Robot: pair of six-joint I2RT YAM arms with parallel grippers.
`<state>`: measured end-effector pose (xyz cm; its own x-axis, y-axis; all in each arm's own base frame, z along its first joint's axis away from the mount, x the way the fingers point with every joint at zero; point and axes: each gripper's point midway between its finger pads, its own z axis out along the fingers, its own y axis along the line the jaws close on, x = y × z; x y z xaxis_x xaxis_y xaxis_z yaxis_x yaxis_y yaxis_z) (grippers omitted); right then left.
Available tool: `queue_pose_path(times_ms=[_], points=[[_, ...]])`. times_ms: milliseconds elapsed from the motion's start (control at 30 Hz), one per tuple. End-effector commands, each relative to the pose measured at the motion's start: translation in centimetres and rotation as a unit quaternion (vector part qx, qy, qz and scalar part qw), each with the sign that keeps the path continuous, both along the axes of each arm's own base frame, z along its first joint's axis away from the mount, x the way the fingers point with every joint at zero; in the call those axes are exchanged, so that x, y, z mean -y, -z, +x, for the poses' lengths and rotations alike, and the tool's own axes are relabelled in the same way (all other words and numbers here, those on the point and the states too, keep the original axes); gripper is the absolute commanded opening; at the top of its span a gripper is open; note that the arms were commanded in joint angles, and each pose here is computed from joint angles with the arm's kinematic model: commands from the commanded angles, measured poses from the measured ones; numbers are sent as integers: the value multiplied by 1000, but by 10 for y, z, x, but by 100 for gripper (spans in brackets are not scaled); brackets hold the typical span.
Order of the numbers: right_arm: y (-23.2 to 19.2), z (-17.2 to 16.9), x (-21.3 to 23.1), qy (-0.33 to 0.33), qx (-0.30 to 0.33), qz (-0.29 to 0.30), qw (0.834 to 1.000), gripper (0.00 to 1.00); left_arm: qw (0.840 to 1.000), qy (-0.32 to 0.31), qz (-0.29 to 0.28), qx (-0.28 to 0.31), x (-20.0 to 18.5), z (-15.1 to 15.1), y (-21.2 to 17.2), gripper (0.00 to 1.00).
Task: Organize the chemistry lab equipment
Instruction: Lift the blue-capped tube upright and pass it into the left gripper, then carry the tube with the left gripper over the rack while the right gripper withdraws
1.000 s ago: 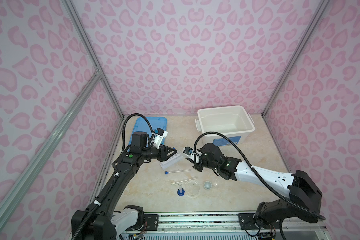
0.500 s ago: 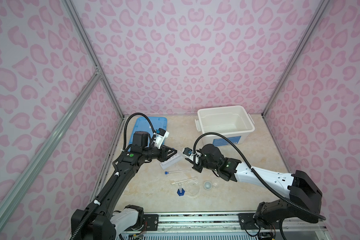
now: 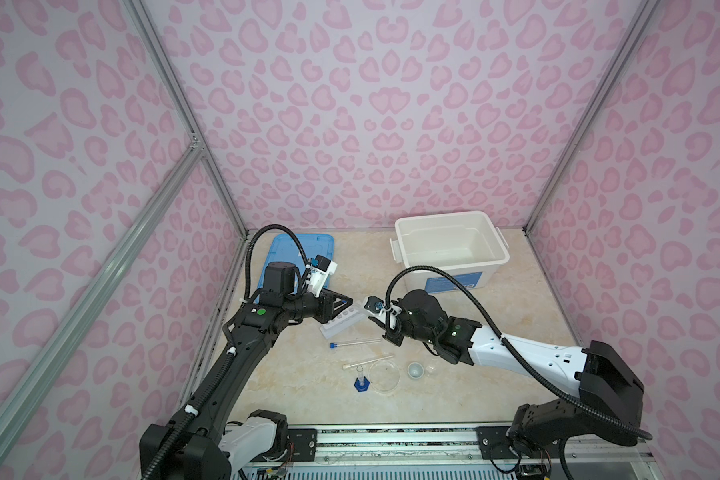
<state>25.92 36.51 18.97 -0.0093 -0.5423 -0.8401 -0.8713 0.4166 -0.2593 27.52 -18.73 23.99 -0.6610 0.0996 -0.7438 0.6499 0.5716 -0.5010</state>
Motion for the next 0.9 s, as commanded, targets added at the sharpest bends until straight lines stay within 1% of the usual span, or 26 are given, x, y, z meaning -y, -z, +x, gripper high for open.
queue_pose_path(times_ms=[0, 333, 500, 633, 867], points=[[-2, 3, -3, 5, 6, 11, 1000, 17, 1000, 11, -10, 16, 3, -1, -11, 26], [-6, 7, -5, 12, 15, 20, 1000, 17, 1000, 17, -13, 17, 4, -3, -14, 21], [-7, 9, -5, 14, 19, 22, 999, 19, 1000, 20, -14, 14, 5, -2, -14, 21], [-7, 10, -6, 16, 22, 23, 999, 23, 1000, 19, -12, 14, 5, -2, -14, 21], [-7, 11, -2, 27, 21, 30, 999, 36, 1000, 9, 13, 17, -1, 0, -9, 19]])
